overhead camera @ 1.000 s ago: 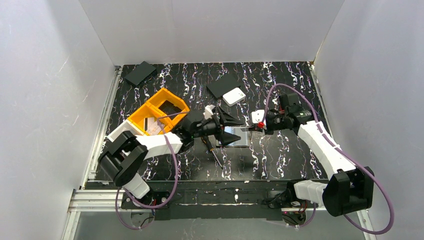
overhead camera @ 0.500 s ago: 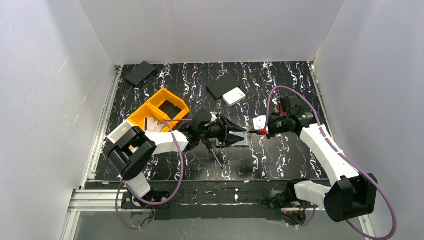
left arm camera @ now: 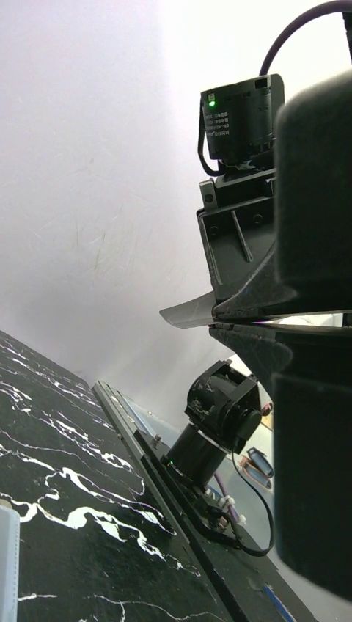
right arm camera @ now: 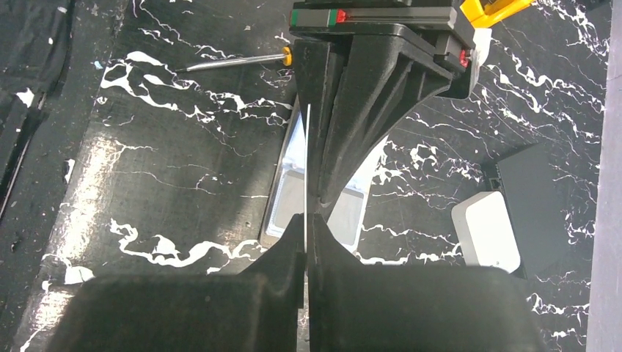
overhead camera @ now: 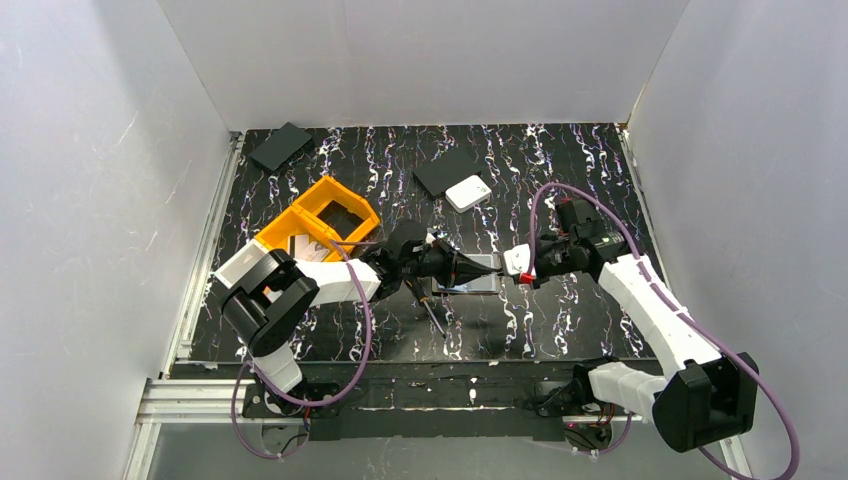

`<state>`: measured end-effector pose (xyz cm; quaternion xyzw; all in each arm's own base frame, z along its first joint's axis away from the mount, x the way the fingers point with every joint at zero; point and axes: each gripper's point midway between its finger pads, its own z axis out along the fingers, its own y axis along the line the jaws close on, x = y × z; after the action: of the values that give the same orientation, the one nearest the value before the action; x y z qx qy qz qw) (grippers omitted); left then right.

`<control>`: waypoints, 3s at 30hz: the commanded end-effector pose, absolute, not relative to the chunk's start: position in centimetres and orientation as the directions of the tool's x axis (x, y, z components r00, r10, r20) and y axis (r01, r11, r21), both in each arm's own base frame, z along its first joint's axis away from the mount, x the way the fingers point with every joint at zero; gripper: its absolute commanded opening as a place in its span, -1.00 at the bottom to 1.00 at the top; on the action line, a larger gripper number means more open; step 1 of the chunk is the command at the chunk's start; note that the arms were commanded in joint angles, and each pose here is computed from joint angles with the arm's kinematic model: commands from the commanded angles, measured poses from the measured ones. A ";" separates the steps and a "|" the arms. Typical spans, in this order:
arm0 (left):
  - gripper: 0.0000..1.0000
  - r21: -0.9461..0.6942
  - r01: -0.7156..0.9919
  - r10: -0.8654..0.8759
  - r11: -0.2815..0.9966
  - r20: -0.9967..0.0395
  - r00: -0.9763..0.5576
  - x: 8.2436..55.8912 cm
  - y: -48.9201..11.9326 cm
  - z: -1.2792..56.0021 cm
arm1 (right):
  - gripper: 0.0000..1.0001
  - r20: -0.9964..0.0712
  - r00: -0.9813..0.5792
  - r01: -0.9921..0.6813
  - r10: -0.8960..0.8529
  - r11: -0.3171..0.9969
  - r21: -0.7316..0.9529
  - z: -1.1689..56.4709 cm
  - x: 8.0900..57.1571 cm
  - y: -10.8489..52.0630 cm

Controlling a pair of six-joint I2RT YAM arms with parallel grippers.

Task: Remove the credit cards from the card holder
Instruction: Place the credit card in the storage box.

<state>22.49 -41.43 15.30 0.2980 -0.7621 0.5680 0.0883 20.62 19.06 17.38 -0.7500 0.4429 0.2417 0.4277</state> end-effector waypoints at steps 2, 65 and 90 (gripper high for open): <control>-1.00 -0.856 -0.496 -0.304 0.143 0.439 -0.846 22.3 -42.1 17.3 | -0.80 -0.761 0.498 -0.866 -0.415 -0.282 -0.413 17.0 18.6 19.9; -1.00 0.089 0.723 0.526 0.685 -0.747 -0.407 41.2 -12.9 17.9 | 0.97 -0.954 -0.194 -0.924 -0.227 0.368 0.101 18.8 23.9 15.3; -1.00 -0.002 0.679 0.468 0.734 -0.722 -0.509 43.7 -11.0 11.4 | 0.97 -0.955 -0.198 -0.929 -0.219 0.352 0.112 18.8 23.6 15.4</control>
<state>43.80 -10.89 12.08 -0.3372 -0.8574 0.1312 -0.3660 23.64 15.31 18.20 -0.4214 0.6851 0.3718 0.4634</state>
